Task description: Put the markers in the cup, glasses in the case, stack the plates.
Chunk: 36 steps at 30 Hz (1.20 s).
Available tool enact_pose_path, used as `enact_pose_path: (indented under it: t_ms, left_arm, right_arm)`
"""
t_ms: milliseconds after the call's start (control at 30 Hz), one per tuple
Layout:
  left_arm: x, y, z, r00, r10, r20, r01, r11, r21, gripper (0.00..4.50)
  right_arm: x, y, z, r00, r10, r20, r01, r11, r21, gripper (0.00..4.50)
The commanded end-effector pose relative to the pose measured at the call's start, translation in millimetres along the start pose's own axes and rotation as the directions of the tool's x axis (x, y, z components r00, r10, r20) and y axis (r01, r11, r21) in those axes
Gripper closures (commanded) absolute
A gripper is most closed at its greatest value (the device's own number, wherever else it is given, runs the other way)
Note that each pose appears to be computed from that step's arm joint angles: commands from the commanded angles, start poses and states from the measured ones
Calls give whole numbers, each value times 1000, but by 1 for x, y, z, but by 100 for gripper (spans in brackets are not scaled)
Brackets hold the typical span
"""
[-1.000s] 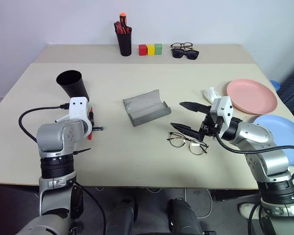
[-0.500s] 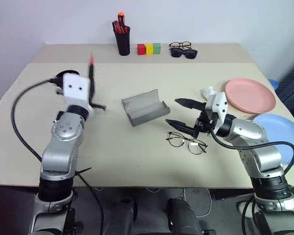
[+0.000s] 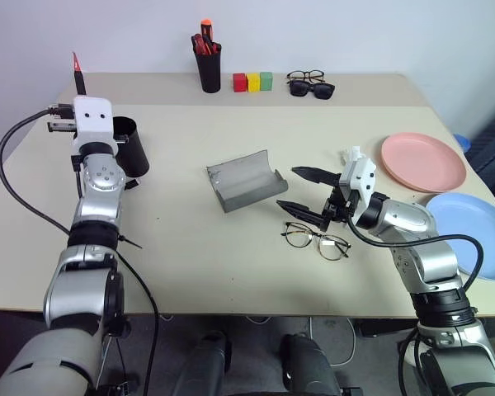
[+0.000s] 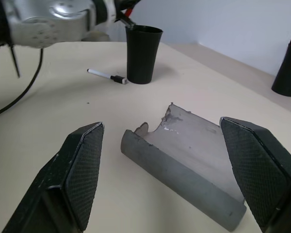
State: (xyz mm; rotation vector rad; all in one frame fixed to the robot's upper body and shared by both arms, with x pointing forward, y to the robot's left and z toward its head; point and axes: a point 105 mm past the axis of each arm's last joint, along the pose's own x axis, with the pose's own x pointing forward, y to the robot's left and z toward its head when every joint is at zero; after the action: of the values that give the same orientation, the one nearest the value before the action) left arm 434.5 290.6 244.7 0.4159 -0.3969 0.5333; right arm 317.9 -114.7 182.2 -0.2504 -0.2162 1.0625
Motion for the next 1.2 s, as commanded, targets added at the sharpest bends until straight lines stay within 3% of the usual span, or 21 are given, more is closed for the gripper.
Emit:
enact_pose_path:
  t_ms: [33,600,967,1000,1067,1200]
  left_arm:
    - [13,3,22,998,32,61,-30,999,-31,444]
    - [-4,-27,5,998,-44,35,45,998,-47,444]
    - [-14,-24,-11,998,-62,29,63,998,-24,444]
    - [-15,-24,-11,998,-63,30,64,998,-24,361]
    - [-17,-23,-13,997,-65,33,66,997,-29,287]
    - [-20,-23,-8,994,-82,77,88,993,-78,88]
  right_arm:
    - [-5,-2,8,999,-23,30,24,999,-32,59]
    - [-10,0,7,998,-53,21,54,998,-30,59]
    - [-10,-1,10,998,-57,18,58,998,-32,59]
    - [-10,-1,10,998,-57,18,58,998,-32,59]
    - [-10,-2,10,998,-59,19,59,998,-31,59]
    - [-9,-4,11,998,-63,22,64,998,-26,59]
